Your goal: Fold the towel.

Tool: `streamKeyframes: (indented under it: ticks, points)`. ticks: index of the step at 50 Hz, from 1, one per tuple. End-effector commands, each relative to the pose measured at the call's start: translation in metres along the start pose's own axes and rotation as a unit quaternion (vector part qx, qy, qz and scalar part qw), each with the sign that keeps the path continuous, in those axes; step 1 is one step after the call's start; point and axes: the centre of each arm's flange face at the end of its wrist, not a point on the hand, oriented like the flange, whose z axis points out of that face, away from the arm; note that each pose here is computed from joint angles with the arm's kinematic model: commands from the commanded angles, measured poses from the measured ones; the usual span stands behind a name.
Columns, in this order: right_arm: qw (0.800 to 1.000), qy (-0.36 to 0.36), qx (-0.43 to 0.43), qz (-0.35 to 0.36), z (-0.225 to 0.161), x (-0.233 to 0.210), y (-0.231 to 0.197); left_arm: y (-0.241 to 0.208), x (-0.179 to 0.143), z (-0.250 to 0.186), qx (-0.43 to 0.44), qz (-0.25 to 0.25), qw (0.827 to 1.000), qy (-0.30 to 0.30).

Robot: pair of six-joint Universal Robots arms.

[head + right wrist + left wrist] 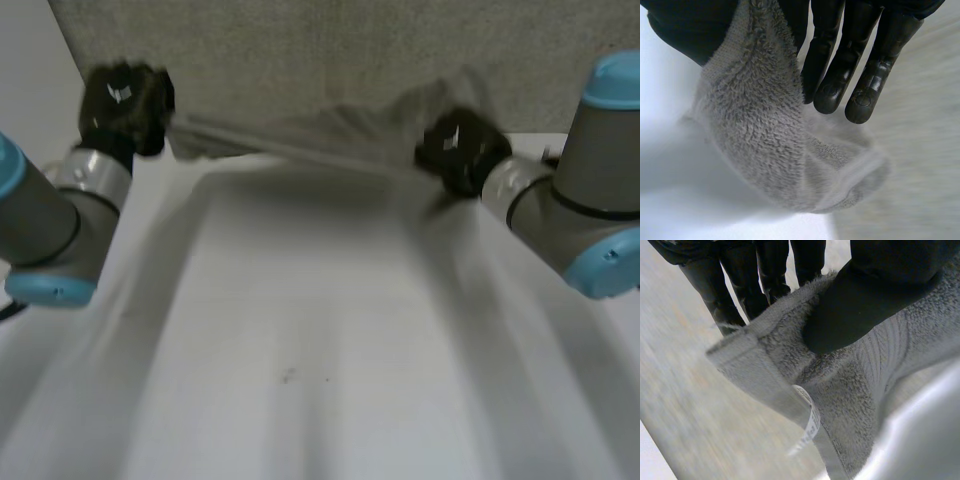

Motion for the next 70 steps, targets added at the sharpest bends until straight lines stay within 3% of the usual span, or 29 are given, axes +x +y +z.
streamKeyframes:
  ticks: [1,8,15,18,21,23,26,28,31,50,61,70]
  points:
    - [0.989,-0.137,-0.063,-0.004,-0.005,-0.051,0.042,0.058,0.013,-0.048,-0.121,-0.011,0.992,0.024]
    - [0.995,-0.085,-0.044,0.025,0.008,-0.045,0.044,0.06,0.014,-0.052,-0.126,-0.012,0.992,0.025]
    - [0.985,-0.023,-0.058,0.161,0.006,-0.04,0.05,0.054,0.014,-0.052,-0.119,-0.011,0.992,0.025]
    - [0.98,-0.012,-0.071,0.185,0.003,-0.04,0.054,0.051,0.014,-0.053,-0.116,-0.011,0.993,0.025]
    - [0.966,0.007,-0.106,0.238,-0.006,-0.039,0.066,0.053,0.013,-0.054,-0.12,-0.011,0.992,0.024]
    - [0.942,0.026,-0.14,0.304,-0.018,-0.04,0.079,0.053,0.013,-0.054,-0.121,-0.011,0.992,0.023]
    - [0.927,0.037,-0.152,0.342,-0.025,-0.039,0.085,0.054,0.012,-0.055,-0.124,-0.011,0.992,0.021]
    - [0.898,0.053,-0.169,0.403,-0.039,-0.041,0.096,0.054,0.011,-0.055,-0.124,-0.011,0.992,0.018]
    - [0.88,0.073,-0.169,0.439,-0.048,-0.042,0.105,0.055,0.008,-0.054,-0.125,-0.009,0.992,0.014]
    - [0.876,0.12,-0.136,0.447,-0.057,-0.04,0.122,0.055,0.012,-0.062,-0.138,-0.012,0.99,0.021]
    - [0.877,0.12,-0.117,0.45,-0.06,-0.026,0.118,0.023,0.012,-0.07,-0.121,-0.013,0.992,0.026]
    - [0.851,0.079,-0.176,0.488,-0.077,-0.05,0.121,0.025,0.012,-0.071,-0.124,-0.014,0.992,0.027]
